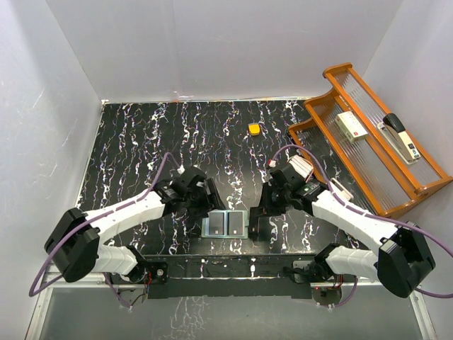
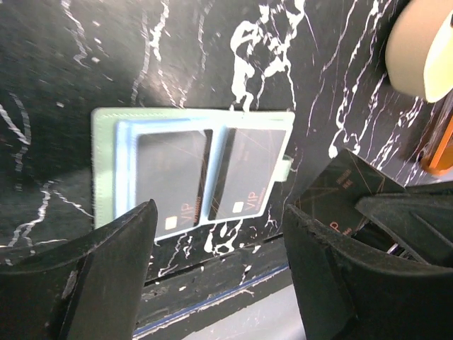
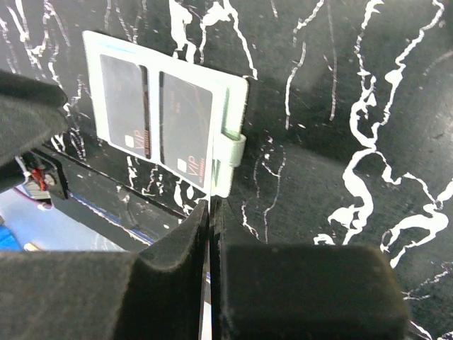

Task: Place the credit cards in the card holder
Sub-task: Insert the credit card into the card holder, then turn over the card slot in the card holder.

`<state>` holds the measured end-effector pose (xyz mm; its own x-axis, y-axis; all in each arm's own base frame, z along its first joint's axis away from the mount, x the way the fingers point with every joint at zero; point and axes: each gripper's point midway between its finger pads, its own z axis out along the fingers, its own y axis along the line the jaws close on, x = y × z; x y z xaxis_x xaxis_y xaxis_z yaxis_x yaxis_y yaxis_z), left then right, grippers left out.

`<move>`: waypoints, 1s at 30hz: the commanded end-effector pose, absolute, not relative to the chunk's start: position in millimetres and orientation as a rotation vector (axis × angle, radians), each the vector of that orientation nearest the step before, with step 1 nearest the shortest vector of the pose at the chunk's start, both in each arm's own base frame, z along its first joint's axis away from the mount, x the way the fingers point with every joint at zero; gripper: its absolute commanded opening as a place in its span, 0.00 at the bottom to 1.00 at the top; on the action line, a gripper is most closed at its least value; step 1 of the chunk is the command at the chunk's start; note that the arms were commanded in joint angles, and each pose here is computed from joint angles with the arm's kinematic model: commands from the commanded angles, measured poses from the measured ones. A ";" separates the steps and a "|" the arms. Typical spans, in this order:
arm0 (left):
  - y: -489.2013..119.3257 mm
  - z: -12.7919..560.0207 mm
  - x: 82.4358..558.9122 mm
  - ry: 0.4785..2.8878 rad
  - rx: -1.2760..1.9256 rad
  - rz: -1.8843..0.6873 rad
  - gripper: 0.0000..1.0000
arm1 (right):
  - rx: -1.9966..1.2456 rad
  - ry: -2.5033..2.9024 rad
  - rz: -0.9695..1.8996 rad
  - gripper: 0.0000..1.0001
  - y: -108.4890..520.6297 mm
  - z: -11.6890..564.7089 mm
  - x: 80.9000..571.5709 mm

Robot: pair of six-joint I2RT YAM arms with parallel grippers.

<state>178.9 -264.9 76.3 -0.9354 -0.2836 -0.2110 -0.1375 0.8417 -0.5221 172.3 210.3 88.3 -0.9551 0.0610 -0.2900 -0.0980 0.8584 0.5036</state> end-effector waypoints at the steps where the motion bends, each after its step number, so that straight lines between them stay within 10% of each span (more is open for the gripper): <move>1: -249.8 83.6 182.1 2.722 -0.282 -0.784 0.71 | -0.074 2.594 0.920 0.00 236.4 124.2 191.8; 30: -246.5 47.0 192.1 2.687 -0.297 -0.909 0.73 | -0.107 2.628 1.139 0.00 289.3 81.7 217.8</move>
<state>194.0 -247.3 52.6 -0.9342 -0.2879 -0.2108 -0.1032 0.7836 -0.6127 204.9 278.4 73.2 -0.9736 0.0379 -0.2252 -0.1307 0.7161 0.6857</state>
